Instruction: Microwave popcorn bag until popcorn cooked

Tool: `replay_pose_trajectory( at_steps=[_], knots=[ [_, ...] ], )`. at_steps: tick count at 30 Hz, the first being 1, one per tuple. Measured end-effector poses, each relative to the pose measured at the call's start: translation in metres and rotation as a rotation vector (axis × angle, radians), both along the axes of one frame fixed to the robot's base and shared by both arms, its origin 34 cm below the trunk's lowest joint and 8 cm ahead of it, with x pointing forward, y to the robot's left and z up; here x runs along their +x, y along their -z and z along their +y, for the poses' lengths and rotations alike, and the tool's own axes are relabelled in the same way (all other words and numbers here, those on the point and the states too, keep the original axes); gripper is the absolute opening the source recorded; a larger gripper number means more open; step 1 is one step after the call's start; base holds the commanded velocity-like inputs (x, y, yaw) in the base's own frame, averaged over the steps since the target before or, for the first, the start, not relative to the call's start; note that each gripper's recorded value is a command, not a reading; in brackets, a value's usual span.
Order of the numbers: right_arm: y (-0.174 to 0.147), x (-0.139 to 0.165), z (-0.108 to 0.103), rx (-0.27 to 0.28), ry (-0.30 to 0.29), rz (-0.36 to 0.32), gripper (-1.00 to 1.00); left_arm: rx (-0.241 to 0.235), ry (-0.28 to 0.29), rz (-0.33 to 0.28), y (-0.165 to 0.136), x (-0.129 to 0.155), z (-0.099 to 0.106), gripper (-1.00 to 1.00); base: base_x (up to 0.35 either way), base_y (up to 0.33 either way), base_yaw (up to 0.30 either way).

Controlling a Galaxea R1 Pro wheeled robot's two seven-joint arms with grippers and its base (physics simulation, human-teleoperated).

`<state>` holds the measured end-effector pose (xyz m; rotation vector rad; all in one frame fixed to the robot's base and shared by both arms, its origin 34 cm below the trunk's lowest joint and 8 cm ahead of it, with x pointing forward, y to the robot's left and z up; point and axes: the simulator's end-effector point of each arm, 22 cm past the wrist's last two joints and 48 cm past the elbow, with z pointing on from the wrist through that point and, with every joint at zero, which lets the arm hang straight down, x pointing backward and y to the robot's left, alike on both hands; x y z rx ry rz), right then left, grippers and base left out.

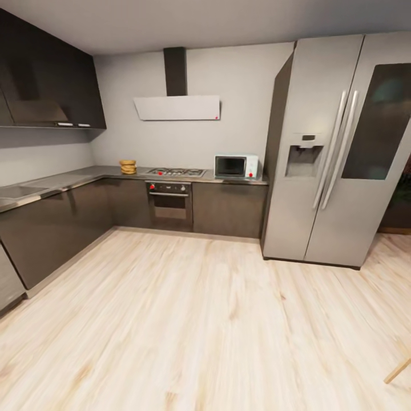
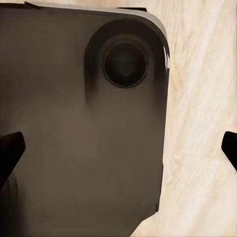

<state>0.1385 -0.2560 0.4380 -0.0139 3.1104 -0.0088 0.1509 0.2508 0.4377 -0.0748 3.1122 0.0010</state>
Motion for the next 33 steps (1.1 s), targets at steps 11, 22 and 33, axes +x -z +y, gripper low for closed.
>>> replay_pose_trajectory(
  at_steps=[11, 22, 33],
  knots=[
    [0.0000, -0.0006, -0.0008, -0.001, -0.008, 0.002, 1.00, 0.000, -0.002, 0.000, 0.0000, 0.0000, 0.0009, 1.00, 0.324, 0.000, -0.001],
    [0.0000, -0.0004, -0.0008, -0.001, -0.010, 0.000, 1.00, 0.001, -0.002, -0.004, 0.0000, 0.0013, 0.0011, 1.00, 0.324, 0.000, -0.016],
    [0.0000, 0.0001, -0.0009, -0.001, -0.007, -0.001, 1.00, 0.001, -0.003, -0.004, 0.0000, 0.0011, 0.0010, 1.00, 0.324, 0.000, -0.183]
  ],
)
